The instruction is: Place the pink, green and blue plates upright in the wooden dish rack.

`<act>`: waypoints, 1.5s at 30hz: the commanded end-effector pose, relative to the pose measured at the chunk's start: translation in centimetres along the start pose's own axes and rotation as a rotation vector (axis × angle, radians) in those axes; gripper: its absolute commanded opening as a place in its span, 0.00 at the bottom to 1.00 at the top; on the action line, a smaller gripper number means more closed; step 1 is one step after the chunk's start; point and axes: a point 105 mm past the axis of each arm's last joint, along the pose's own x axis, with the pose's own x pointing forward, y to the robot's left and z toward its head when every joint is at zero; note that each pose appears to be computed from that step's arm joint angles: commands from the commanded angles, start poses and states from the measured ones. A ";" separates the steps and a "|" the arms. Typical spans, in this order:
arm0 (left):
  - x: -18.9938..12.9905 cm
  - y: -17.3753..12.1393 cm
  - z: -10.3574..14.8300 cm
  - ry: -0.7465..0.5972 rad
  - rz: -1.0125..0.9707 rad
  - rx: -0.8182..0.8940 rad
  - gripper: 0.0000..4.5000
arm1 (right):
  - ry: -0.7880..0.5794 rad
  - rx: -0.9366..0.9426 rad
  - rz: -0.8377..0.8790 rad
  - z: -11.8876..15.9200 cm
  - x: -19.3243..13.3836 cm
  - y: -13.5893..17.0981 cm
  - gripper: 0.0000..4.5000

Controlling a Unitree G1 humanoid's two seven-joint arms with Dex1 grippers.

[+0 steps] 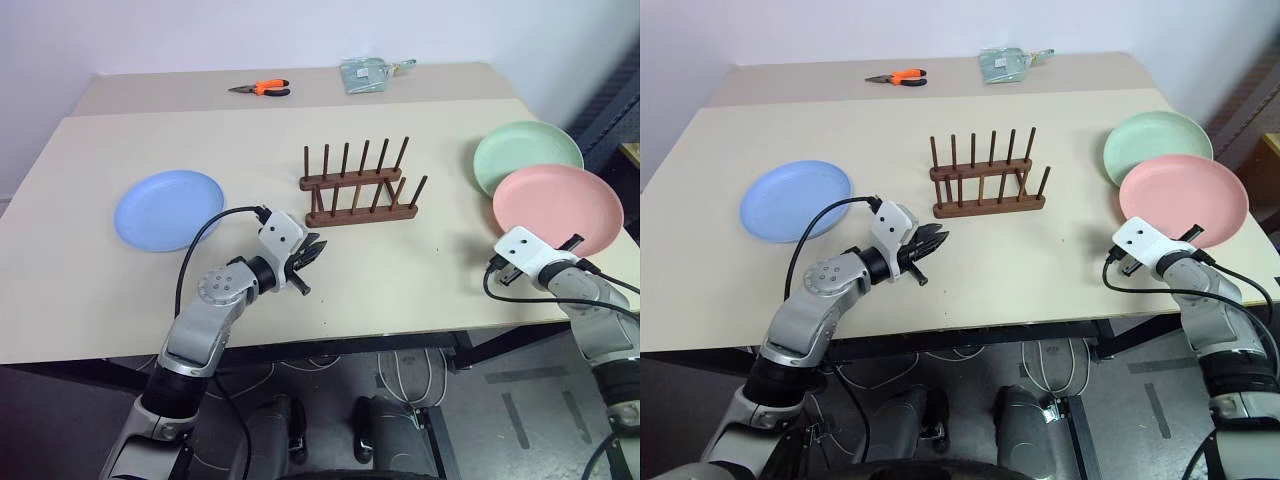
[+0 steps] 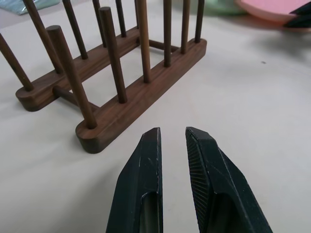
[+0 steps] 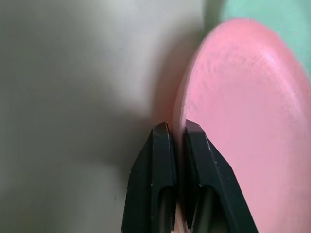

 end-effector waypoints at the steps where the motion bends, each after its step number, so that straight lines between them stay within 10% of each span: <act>1: -0.4 -0.1 1.5 -0.059 -0.010 0.009 0.18 | -0.194 -0.037 -0.176 4.8 -2.3 -6.2 0.01; 5: -0.3 0.3 1.6 -0.062 -0.012 0.006 0.18 | -0.501 0.244 -0.175 11.2 -4.6 -9.6 0.01; 10: -0.5 0.8 1.7 -0.068 -0.015 0.003 0.18 | -0.997 0.956 0.310 20.4 -8.8 -10.9 0.01; 17: -1.4 0.6 2.2 -0.091 -0.039 -0.019 0.18 | -1.064 1.239 0.630 23.4 -7.9 -11.7 0.01; 31: -1.6 0.0 2.1 -0.099 -0.035 -0.032 0.18 | -0.798 1.440 0.684 21.3 -1.2 -9.5 0.01; 37: -1.5 -0.1 2.1 -0.097 -0.041 -0.031 0.18 | -0.789 1.284 0.466 20.7 -0.1 -10.8 0.52; 45: -2.2 0.0 1.6 -0.084 -0.014 -0.045 0.18 | -0.722 1.015 0.089 12.6 -2.4 -13.8 0.52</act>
